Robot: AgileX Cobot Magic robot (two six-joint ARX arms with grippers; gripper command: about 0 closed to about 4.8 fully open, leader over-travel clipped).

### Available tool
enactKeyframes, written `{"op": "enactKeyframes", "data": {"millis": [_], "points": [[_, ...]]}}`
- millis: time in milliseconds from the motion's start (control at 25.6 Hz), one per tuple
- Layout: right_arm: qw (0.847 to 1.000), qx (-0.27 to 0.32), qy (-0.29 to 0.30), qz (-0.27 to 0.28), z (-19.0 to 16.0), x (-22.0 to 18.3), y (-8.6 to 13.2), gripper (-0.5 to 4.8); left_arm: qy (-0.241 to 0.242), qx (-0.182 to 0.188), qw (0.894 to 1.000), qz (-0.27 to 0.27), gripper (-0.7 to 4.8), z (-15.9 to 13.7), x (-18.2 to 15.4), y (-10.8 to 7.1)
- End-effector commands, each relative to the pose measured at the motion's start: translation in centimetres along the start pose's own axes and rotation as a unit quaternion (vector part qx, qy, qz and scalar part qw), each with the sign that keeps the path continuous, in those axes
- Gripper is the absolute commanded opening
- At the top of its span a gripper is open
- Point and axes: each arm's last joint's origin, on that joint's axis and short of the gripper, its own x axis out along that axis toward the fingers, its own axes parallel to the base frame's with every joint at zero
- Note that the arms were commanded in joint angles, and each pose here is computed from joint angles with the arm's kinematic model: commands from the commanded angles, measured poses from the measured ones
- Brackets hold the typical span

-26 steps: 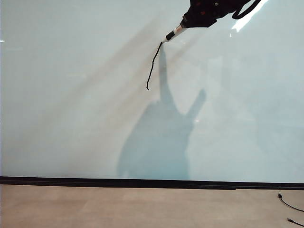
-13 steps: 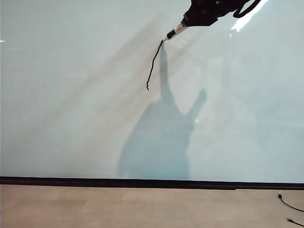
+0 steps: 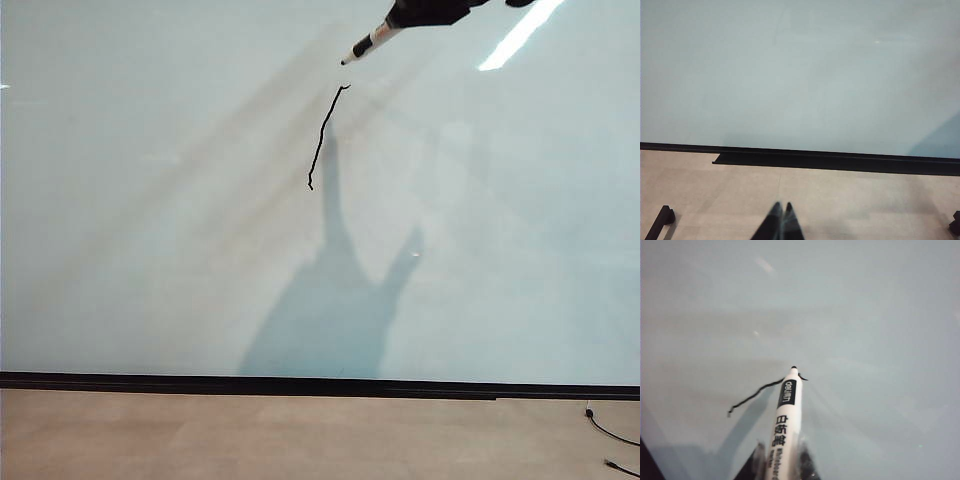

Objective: Pick up the pen on the shelf to the right of the whiteboard and write the letter A.

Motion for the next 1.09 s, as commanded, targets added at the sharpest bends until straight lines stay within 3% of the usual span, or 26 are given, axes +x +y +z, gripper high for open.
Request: {"op": "enactKeyframes", "data": {"millis": [39,234,273,546,741,1092], "points": [[1.000,0.021,-0.016,0.004,0.5,-0.9,0.4,-0.05,-0.004,0.002,1.000,-0.002,-0.04,0.1,0.0,0.0],[0.992,0.116,-0.048,0.005,0.0,-1.5,1.8,-0.05,-0.004,0.002,1.000,-0.002,-0.05,0.1,0.0,0.0],[0.982,0.171,-0.074,-0.010,-0.8,-1.5,2.3,-0.05,-0.004,0.002,1.000,-0.001,-0.05,0.1,0.0,0.0],[0.942,0.305,-0.128,-0.064,-3.0,-0.4,3.9,-0.05,-0.004,0.002,1.000,-0.002,-0.04,0.1,0.0,0.0],[0.931,0.333,-0.129,-0.069,-4.2,0.9,4.2,-0.05,-0.004,0.002,1.000,-0.001,-0.04,0.1,0.0,0.0],[0.934,0.329,-0.127,-0.061,-5.0,2.3,3.5,-0.05,-0.004,0.002,1.000,-0.002,-0.04,0.1,0.0,0.0]]}}
